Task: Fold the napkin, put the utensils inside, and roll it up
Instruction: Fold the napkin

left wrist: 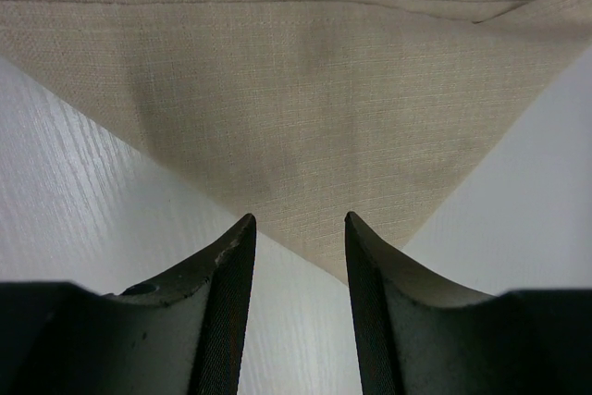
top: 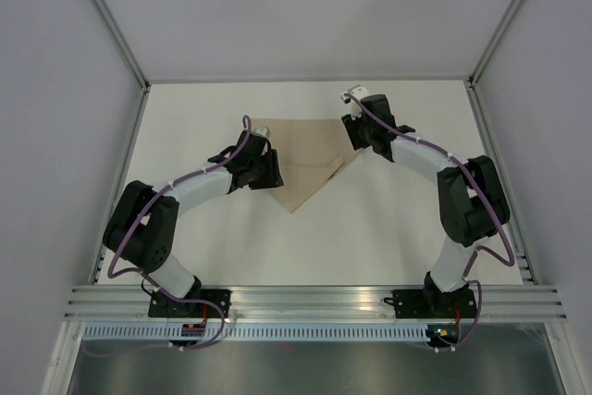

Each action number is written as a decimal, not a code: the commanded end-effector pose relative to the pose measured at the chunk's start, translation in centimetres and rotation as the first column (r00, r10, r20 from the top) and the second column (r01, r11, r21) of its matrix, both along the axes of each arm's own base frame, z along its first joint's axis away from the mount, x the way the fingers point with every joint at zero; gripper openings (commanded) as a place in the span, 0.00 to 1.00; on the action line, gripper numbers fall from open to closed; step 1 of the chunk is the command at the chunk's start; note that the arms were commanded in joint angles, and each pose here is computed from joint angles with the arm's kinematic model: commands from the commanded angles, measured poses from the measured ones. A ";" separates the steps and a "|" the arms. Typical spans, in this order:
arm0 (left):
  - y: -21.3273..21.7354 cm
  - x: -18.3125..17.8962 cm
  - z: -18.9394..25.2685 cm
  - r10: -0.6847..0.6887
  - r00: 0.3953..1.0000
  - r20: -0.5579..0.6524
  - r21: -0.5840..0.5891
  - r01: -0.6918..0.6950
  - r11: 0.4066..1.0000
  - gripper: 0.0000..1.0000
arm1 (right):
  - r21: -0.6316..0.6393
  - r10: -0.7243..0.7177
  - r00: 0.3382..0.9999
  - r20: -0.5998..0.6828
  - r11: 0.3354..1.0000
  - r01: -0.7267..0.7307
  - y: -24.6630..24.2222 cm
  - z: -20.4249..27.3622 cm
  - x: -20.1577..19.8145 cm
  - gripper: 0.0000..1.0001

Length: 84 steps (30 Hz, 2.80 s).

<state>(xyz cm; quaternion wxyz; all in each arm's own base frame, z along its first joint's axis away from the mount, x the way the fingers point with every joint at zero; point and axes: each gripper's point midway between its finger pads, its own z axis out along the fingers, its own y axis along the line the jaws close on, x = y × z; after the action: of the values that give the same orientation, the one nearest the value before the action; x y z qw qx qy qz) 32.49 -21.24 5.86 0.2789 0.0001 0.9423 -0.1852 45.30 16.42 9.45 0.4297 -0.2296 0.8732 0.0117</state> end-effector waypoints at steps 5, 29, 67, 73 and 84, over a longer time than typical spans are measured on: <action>-0.7 0.6 0.3 0.019 1.000 0.020 -0.039 -0.018 0.999 0.48 | 0.138 -0.096 0.984 -0.147 0.984 0.116 -3.9 -0.6 2.8 0.53; -1.0 0.6 0.9 0.002 1.000 0.025 -0.048 -0.001 0.999 0.48 | 0.569 -0.176 0.877 -0.447 0.700 0.431 -11.4 -6.6 9.4 0.61; -1.0 0.3 1.0 -0.007 1.000 0.015 -0.049 0.008 0.999 0.47 | 0.764 -0.145 0.877 -0.459 0.440 0.472 -12.0 -6.7 9.5 0.59; -1.1 0.2 0.9 -0.011 1.000 0.014 -0.049 0.012 0.999 0.47 | 0.762 -0.146 0.869 -0.473 0.427 0.486 -12.0 -7.3 9.9 0.59; -1.0 0.3 0.8 -0.011 1.000 0.011 -0.045 0.012 0.999 0.47 | 0.774 -0.157 0.867 -0.472 0.396 0.493 -12.1 -7.7 10.8 0.56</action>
<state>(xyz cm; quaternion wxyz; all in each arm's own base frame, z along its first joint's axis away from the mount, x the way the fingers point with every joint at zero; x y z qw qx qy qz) 32.27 -21.31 4.92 0.2702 0.0015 0.9448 -0.1856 55.50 4.83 3.25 0.3301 0.1913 0.8258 0.4154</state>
